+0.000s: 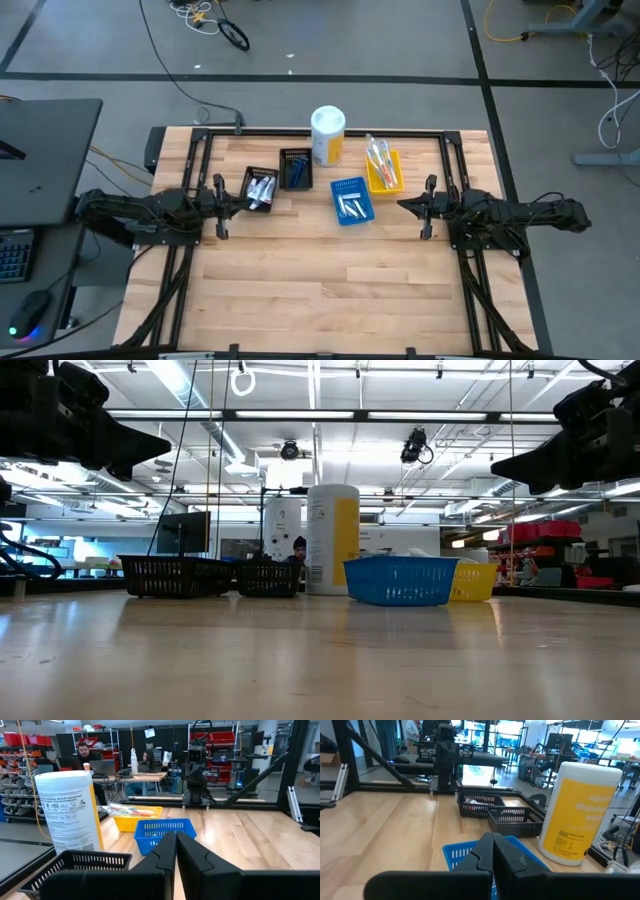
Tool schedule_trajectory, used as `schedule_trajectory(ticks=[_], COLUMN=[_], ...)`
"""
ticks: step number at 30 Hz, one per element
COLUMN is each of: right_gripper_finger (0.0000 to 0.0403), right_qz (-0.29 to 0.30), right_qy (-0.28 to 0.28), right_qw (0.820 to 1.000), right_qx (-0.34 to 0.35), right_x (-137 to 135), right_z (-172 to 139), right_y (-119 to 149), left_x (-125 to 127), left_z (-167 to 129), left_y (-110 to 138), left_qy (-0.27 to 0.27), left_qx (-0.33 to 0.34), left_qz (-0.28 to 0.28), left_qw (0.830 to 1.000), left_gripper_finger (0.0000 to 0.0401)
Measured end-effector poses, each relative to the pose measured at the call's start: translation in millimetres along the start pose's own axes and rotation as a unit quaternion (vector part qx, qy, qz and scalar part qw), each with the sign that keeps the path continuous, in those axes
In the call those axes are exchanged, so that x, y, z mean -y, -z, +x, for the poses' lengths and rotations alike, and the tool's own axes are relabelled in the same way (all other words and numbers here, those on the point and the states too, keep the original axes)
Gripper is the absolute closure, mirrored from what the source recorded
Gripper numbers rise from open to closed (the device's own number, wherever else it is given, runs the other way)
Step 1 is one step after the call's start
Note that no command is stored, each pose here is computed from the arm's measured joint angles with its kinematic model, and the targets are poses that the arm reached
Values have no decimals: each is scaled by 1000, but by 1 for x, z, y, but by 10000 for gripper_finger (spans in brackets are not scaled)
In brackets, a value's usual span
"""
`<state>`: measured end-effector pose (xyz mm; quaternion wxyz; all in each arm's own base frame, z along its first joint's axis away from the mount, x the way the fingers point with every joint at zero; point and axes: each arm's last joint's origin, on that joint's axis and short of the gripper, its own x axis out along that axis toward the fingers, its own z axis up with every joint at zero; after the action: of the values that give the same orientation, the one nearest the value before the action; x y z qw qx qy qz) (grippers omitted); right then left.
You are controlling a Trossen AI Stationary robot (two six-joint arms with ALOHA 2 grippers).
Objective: Pick & Place Travel size toiletries
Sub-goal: Return to Home Position
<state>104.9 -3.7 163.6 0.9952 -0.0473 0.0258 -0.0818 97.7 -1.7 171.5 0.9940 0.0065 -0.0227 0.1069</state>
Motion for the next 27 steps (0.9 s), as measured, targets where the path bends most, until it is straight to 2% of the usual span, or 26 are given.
schedule_trajectory(ticks=[27], right_gripper_finger=[400], right_qz=[0], right_qy=[0], right_qw=[1000], right_qx=[0], right_x=[0], right_z=[0], right_y=[0], left_x=[0], left_z=[0], left_y=[0], left_qy=[1], left_qx=[0], left_qz=[-6], left_qw=[1000], left_gripper_finger=[378])
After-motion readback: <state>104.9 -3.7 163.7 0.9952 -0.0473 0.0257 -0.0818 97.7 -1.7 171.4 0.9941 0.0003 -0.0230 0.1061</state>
